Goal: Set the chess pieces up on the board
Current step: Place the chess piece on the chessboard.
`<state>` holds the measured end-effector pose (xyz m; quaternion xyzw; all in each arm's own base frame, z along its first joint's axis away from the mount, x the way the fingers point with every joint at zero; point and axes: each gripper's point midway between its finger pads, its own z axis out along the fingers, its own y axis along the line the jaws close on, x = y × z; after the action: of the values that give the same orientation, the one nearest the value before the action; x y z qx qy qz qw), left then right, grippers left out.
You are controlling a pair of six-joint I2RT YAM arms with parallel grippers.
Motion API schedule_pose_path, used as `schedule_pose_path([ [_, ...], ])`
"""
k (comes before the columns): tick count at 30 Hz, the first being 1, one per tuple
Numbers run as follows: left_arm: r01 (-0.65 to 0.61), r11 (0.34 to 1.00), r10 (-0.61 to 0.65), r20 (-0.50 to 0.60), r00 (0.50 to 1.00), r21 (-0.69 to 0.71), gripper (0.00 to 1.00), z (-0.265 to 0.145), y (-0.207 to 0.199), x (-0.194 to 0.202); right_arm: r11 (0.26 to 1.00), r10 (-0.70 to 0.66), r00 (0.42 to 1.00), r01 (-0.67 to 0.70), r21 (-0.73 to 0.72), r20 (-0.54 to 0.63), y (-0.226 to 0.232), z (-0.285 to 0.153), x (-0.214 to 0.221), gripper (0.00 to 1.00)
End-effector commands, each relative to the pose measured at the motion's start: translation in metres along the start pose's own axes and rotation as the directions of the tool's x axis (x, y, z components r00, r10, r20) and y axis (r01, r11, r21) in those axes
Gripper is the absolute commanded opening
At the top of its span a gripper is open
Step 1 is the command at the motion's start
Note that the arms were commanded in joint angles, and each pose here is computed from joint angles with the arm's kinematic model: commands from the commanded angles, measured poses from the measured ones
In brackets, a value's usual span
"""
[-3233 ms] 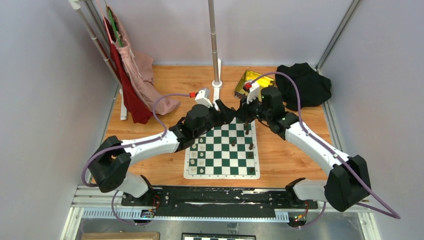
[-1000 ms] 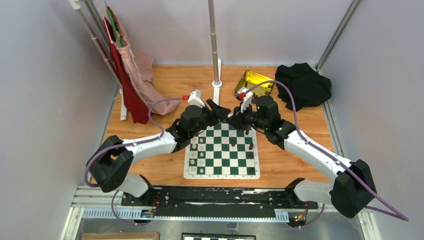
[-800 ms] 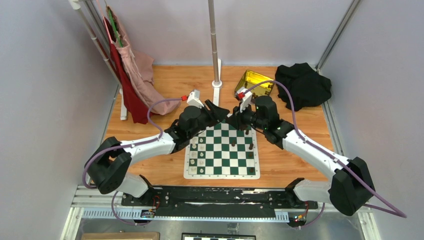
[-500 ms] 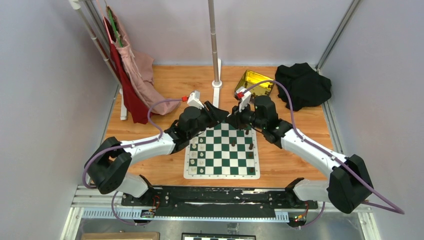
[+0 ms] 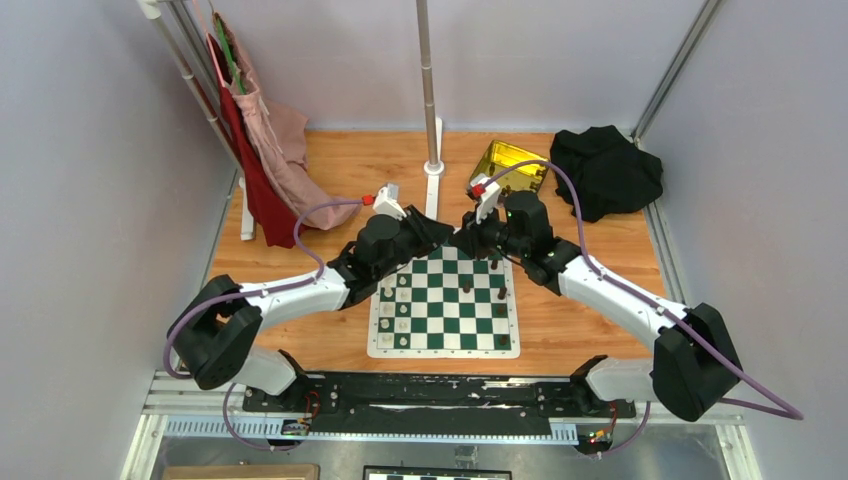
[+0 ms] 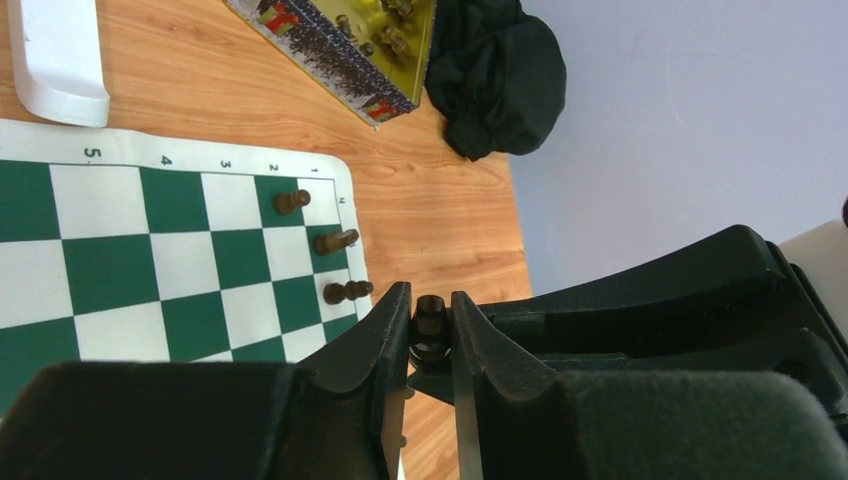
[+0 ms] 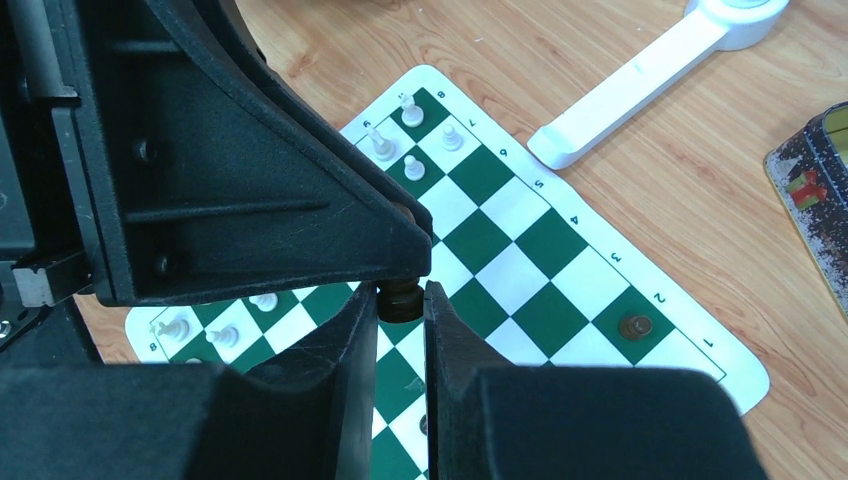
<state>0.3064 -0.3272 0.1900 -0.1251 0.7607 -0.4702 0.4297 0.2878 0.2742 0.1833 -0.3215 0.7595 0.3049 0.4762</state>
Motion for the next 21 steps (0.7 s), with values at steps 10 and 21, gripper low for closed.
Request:
schedule_pose_path([
  [10, -0.065, 0.997, 0.062, 0.047, 0.997, 0.050, 0.00, -0.009, -0.013, -0.013, 1.000, -0.017, 1.000, 0.016, 0.009, 0.017, 0.000, 0.001, -0.005, 0.00],
  [21, -0.204, 0.977, 0.197, 0.097, 0.976, 0.068, 0.00, -0.014, -0.025, -0.025, 1.000, -0.022, 1.000, 0.022, -0.003, 0.009, 0.007, -0.012, -0.008, 0.45],
])
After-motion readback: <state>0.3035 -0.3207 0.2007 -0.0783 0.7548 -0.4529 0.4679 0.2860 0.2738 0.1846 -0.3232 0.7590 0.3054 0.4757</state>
